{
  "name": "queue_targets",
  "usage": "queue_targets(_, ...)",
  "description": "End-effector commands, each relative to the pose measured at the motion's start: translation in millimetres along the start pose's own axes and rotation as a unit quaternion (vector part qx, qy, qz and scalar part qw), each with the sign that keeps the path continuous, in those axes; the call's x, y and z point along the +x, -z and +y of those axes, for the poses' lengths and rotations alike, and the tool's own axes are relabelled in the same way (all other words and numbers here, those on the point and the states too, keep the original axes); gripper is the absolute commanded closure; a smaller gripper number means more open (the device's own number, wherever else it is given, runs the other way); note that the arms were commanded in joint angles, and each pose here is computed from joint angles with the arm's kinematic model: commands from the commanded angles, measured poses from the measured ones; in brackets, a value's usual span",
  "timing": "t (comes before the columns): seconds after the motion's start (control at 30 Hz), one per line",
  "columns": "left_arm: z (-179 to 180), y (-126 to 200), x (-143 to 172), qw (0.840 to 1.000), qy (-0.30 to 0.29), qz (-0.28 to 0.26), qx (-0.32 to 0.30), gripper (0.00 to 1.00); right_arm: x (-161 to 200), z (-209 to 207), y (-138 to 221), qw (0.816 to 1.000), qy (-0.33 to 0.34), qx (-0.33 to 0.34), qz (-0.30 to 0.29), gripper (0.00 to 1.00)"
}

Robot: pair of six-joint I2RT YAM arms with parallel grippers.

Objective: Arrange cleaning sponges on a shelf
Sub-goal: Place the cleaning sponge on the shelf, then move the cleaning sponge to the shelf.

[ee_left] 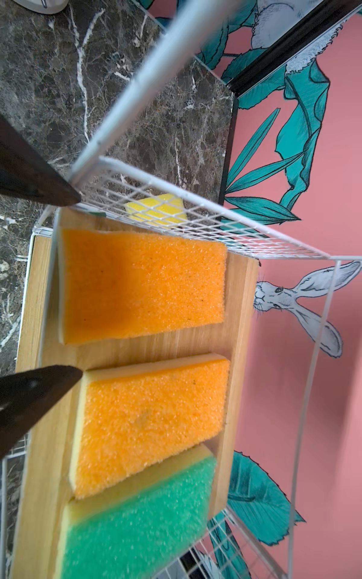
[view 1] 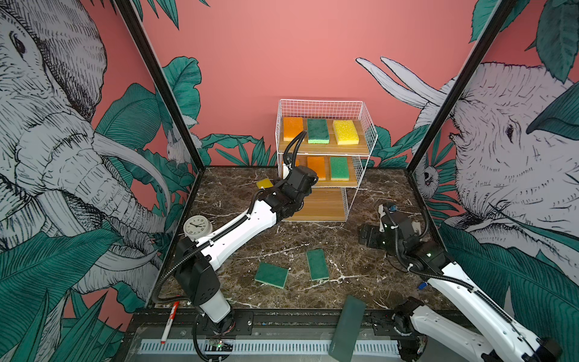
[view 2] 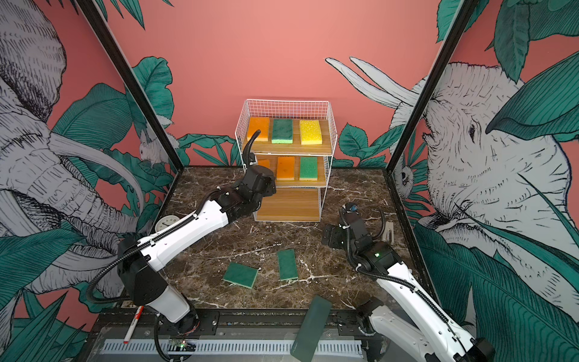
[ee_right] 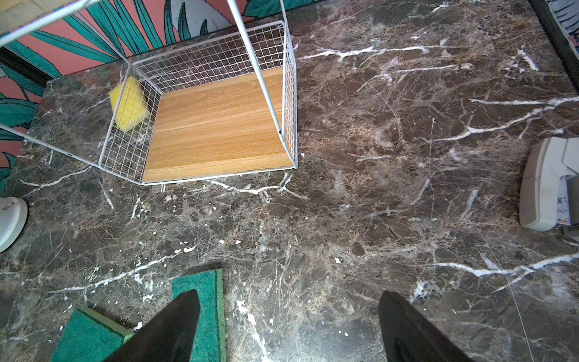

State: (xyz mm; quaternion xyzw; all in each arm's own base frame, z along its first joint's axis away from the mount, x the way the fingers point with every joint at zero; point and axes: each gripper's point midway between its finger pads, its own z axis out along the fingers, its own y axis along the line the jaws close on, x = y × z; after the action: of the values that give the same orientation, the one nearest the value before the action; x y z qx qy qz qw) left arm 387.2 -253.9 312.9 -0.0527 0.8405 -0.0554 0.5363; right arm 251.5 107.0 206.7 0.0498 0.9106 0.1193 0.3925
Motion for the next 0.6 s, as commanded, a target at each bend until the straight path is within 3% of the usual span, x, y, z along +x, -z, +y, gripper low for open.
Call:
queue_targets(0.0, 8.0, 21.1, -9.5, 1.0, 0.013, -0.014, 0.001, 0.19, -5.4, 1.1, 2.2, 1.0, -0.013, -0.005, -0.013, 0.08)
queue_targets(0.07, 9.8, 25.1, -6.3, 1.0, 0.016, -0.009, 0.008, 0.24, -4.7, 0.6, 2.5, 1.0, -0.013, -0.005, -0.012, 0.08)
queue_targets(0.3, 16.9, 37.3, 2.5, 0.999, 0.038, -0.004, 0.036, 0.62, -3.3, 1.1, 2.7, 1.0, -0.02, -0.009, -0.011, 0.08)
queue_targets(0.47, 15.5, 37.3, 12.2, 0.998, 0.039, 0.011, 0.047, 0.73, -4.1, 0.2, 4.3, 1.0, -0.021, -0.009, -0.016, 0.08)
queue_targets(0.57, 15.5, 34.2, 10.8, 0.998, 0.045, 0.009, 0.04, 0.85, -4.3, 0.6, 4.2, 1.0, -0.02, -0.01, -0.016, 0.08)
